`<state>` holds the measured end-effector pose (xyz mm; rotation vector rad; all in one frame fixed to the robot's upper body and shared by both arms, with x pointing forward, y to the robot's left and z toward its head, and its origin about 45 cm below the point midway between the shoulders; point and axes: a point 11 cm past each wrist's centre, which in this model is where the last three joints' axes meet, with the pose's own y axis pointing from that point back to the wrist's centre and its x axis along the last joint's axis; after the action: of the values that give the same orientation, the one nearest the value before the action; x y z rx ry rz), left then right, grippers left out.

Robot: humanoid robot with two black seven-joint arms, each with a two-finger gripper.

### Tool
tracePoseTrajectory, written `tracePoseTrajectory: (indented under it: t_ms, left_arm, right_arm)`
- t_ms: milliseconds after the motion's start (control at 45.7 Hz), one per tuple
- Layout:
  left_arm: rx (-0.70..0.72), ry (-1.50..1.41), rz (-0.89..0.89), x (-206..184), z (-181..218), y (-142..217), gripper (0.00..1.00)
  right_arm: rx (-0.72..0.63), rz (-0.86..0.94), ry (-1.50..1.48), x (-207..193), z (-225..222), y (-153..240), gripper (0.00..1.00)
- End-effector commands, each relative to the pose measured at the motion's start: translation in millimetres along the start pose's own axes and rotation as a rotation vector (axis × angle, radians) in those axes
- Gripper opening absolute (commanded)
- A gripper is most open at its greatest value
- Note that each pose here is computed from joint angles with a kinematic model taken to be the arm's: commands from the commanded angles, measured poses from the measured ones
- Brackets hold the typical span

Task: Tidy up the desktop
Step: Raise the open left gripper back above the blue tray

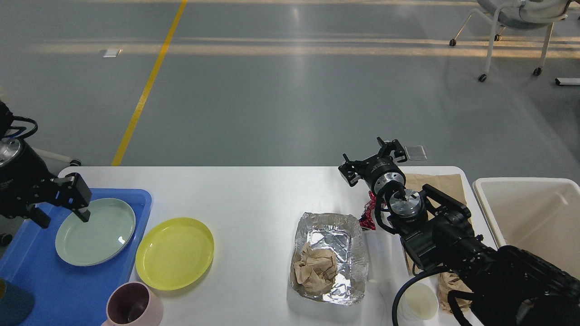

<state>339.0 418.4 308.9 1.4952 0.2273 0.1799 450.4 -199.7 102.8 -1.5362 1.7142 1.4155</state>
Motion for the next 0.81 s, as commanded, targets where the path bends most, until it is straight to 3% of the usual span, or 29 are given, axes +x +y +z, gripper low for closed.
tracePoseTrajectory:
  t_ms: [0, 503, 788]
  left_arm:
    - [-0.01, -0.046, 0.051, 5.9, 23.9, 26.9, 0.76]
    - [0.024, -0.221, 0.272, 10.3, 93.4, 132.5, 0.84]
    - [-0.001, -0.291, 0.321, -6.8, 122.4, 162.5, 0.85]
  right_arm:
    - [-0.001, -0.001, 0.0, -0.5, 0.0, -0.1, 1.0]
    - [0.001, -0.001, 0.0, -0.5, -0.2, -0.1, 1.0]
    - [0.001, -0.001, 0.0, -0.5, -0.2, -0.1, 1.0]
